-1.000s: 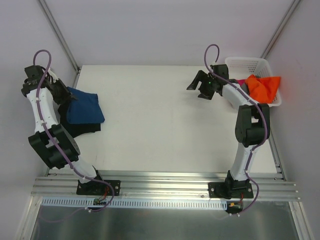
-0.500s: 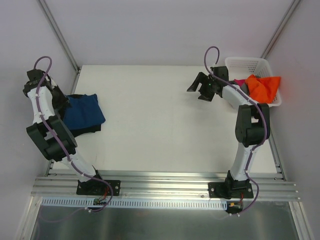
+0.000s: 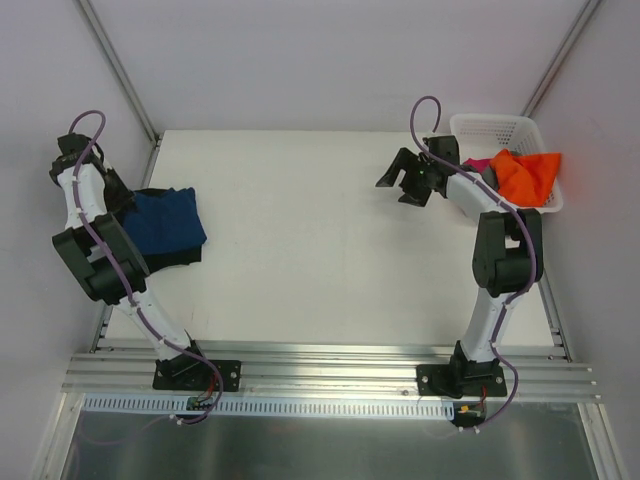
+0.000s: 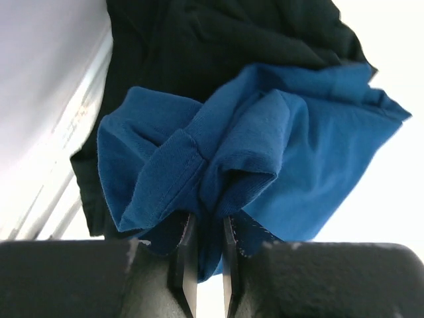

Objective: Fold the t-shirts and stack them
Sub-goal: Neatly place the folded tshirt to the corner

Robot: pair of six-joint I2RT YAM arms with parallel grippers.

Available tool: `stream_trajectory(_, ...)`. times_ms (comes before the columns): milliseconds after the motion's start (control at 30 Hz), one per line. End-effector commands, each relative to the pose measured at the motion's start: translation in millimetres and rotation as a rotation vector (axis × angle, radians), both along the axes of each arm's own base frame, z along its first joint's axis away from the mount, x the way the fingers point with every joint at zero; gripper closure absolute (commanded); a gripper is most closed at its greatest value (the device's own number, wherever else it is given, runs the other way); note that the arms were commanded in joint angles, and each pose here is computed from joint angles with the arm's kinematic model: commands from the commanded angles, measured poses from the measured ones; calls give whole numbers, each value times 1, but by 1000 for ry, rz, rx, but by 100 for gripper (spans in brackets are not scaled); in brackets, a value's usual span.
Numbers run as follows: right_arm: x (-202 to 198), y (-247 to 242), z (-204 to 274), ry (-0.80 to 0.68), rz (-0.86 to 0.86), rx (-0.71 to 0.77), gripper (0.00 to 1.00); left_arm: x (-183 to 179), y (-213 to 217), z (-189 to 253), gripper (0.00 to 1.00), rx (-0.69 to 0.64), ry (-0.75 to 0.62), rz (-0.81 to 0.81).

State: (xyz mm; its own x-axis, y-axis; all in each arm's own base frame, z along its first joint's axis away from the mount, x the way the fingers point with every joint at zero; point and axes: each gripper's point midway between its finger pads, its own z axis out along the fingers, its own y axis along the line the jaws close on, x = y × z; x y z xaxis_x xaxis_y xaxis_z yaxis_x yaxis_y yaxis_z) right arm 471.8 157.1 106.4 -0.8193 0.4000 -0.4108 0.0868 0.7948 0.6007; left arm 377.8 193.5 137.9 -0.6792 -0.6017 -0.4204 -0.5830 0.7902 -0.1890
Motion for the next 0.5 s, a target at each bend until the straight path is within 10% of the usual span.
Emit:
stream_trajectory(0,1,-4,29,-80,0,-11,9,20,22,11,100,99,-35,-13)
stream_trajectory(467,-6,-3,26,-78,11,-30,9,57,26,-17,100,174,11,-93)
